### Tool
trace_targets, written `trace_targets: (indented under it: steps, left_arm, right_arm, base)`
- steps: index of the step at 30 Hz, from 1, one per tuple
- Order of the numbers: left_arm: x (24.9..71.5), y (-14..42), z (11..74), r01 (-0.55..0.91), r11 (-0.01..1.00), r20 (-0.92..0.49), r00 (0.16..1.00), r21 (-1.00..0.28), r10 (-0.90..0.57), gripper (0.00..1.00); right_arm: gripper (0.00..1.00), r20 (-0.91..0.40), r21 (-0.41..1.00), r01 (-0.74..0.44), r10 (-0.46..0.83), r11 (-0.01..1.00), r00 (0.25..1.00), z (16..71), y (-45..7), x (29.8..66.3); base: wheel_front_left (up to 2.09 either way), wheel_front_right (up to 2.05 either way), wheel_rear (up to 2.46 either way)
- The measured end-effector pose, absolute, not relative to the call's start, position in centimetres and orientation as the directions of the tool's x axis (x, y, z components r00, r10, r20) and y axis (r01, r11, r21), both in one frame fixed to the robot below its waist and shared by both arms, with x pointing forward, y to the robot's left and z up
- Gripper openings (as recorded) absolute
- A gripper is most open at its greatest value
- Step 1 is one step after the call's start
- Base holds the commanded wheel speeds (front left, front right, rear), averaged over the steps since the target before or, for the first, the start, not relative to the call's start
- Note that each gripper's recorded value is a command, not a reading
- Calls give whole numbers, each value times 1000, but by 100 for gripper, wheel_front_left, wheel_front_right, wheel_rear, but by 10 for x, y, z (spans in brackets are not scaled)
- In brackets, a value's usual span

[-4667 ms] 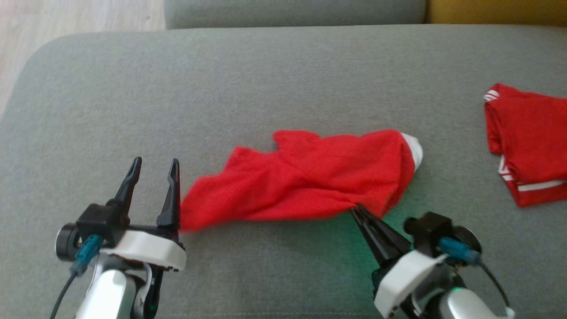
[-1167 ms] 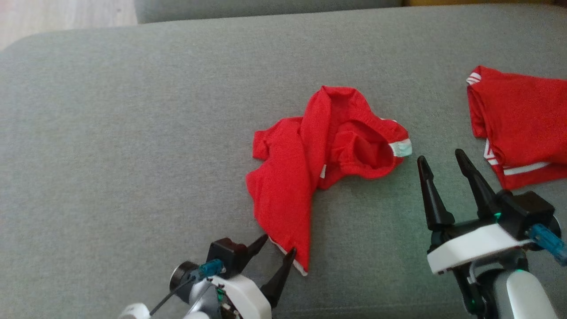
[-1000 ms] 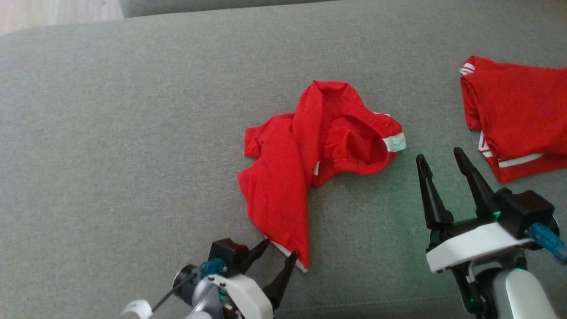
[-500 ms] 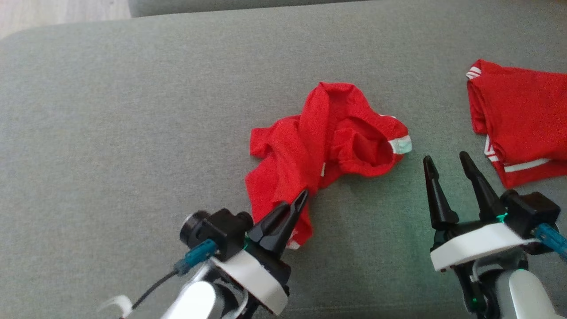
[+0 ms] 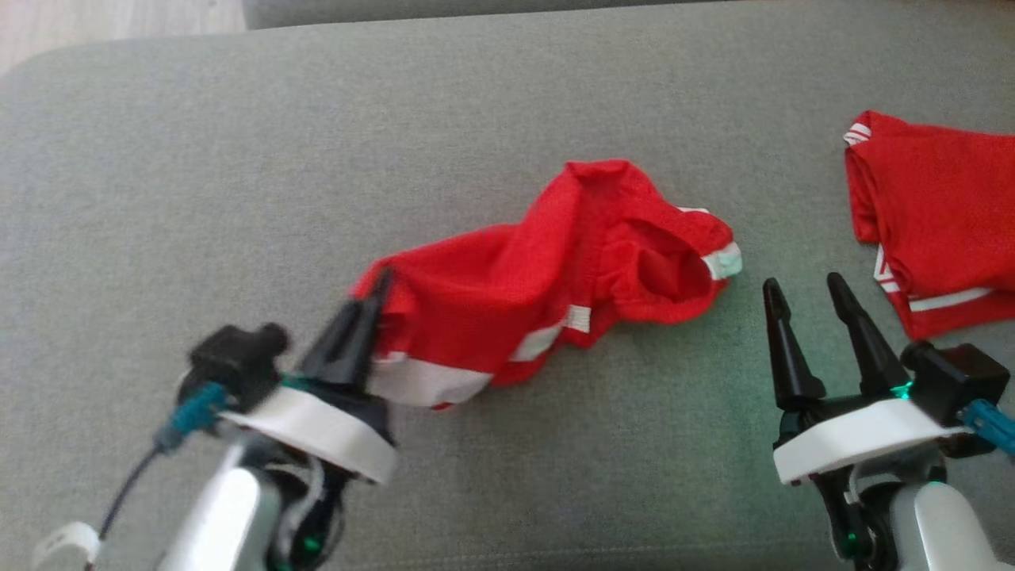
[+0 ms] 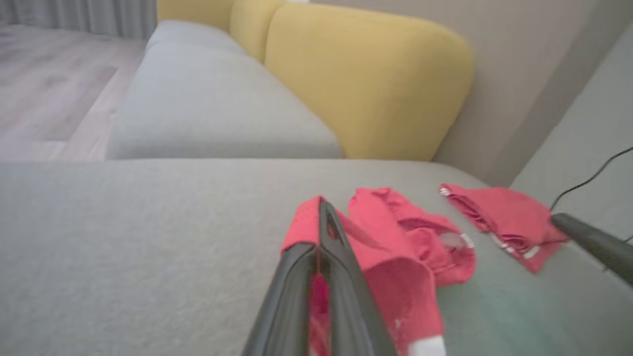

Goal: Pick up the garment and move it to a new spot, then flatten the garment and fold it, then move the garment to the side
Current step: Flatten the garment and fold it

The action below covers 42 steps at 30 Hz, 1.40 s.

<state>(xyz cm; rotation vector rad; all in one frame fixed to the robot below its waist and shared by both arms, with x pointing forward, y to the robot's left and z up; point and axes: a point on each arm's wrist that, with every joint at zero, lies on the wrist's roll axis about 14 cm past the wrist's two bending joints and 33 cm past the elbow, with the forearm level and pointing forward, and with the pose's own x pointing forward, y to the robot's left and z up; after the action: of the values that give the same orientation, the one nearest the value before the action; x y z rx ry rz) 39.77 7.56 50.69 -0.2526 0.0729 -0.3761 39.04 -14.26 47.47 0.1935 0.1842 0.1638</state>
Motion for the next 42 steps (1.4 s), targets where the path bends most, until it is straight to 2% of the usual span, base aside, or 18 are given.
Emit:
trace_targets:
  steps: [6,14,15,16,21,27,33,42]
  left_arm:
    - [426,109,447,224,944,-163,950,-242,-268,0]
    - [447,117,397,191,963,-291,926,-191,-241,0]
    - [447,117,397,191,963,-291,926,-191,-241,26]
    - [447,118,391,189,965,-309,921,-180,-238,100]
    - [444,123,385,211,975,-330,918,-69,-222,100]
    - [449,146,415,154,988,-236,961,30,-142,100]
    - [435,151,469,114,993,-57,992,18,-113,100]
    - [385,154,494,100,995,26,995,12,-100,100]
  right_arm:
    - [100,-179,209,-128,167,970,970,471,-147,396]
    - [100,-206,206,-110,153,972,966,461,-152,400]
    - [100,-206,206,-110,153,972,966,461,-152,400]
    - [100,-207,205,-110,153,973,966,460,-152,400]
    - [100,-181,193,-125,161,973,970,469,-149,405]
    - [100,-148,158,-152,176,976,973,481,-143,404]
    - [100,-97,126,-186,198,975,975,498,-136,401]
    - [100,-75,86,-224,231,971,970,509,-129,383]
  base:
    - [0,0,0]
    - [0,0,0]
    - [0,0,0]
    - [0,0,0]
    - [0,0,0]
    - [0,0,0]
    - [0,0,0]
    - [0,0,0]
